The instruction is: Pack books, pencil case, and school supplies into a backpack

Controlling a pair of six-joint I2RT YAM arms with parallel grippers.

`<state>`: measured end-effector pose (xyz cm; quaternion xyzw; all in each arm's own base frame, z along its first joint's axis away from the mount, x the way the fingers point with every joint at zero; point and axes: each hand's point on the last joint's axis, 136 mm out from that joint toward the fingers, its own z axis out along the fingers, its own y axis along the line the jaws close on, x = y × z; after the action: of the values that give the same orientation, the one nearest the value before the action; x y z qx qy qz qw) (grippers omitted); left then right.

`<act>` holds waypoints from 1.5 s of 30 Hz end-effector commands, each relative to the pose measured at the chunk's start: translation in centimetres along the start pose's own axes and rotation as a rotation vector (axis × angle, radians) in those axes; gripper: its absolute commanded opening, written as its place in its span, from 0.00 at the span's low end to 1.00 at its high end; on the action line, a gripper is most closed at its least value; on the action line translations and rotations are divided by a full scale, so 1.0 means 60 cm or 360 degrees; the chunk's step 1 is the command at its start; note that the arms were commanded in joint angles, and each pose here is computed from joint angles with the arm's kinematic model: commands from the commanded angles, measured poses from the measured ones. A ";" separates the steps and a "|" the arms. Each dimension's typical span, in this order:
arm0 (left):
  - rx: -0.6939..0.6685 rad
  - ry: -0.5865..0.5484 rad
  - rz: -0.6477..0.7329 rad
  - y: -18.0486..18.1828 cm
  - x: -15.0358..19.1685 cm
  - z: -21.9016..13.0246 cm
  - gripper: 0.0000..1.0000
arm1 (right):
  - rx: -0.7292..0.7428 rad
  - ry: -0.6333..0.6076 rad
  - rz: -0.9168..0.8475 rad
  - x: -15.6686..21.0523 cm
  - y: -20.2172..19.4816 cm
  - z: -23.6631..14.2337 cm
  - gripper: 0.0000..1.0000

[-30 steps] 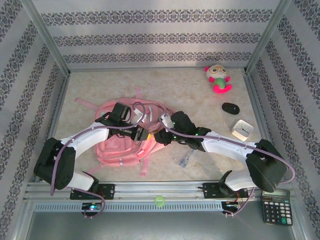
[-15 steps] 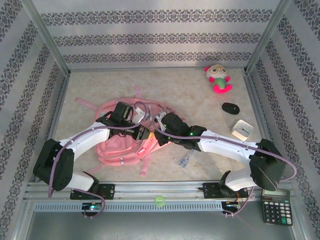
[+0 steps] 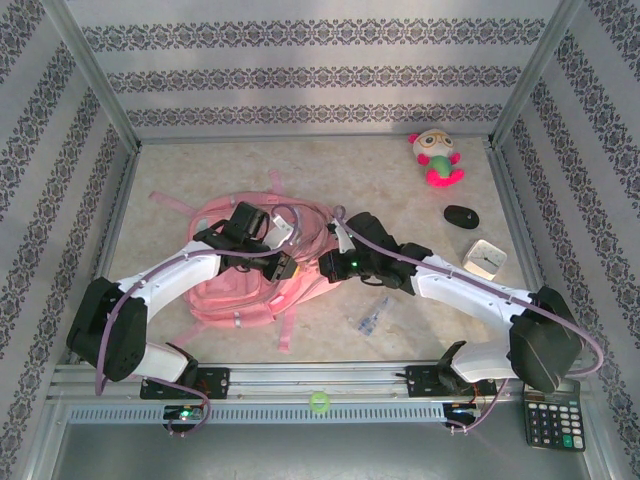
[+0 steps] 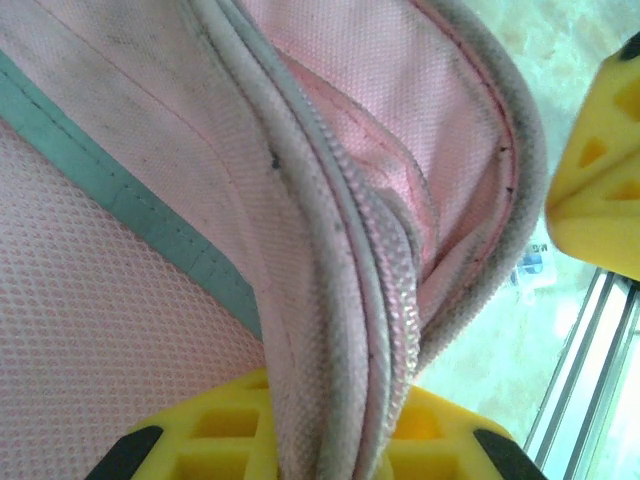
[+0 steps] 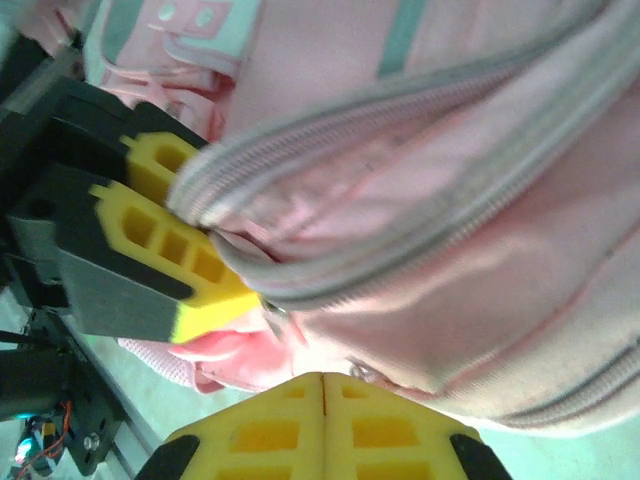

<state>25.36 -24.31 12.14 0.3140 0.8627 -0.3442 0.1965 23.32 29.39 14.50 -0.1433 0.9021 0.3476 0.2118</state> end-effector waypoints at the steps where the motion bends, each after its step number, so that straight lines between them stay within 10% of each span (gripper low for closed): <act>1: -0.0018 0.0098 -0.0083 0.008 0.047 0.004 0.00 | -0.0081 0.0123 0.0218 0.031 0.000 0.002 0.00; 12: 0.0364 -0.0110 -0.0529 -0.045 0.020 0.018 0.00 | -0.0059 -0.0094 -0.0003 0.010 0.028 -0.027 0.29; 23: 0.0515 -0.0010 -0.0957 -0.053 0.028 0.035 0.00 | 0.0062 -0.0143 0.0127 0.025 0.037 -0.015 0.28; 40: 0.0544 0.0019 -0.0941 -0.060 0.026 0.033 0.00 | 0.0266 -0.0209 0.0172 -0.043 -0.008 0.040 0.33; 45: 0.0535 0.0024 -0.0926 -0.060 0.026 0.031 0.00 | 0.0604 -0.0194 0.0185 -0.028 -0.066 0.024 0.21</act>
<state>24.55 -27.11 12.72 0.1157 0.8415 -0.5143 0.1180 24.67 30.27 12.35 -0.0601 0.9347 0.2683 0.2253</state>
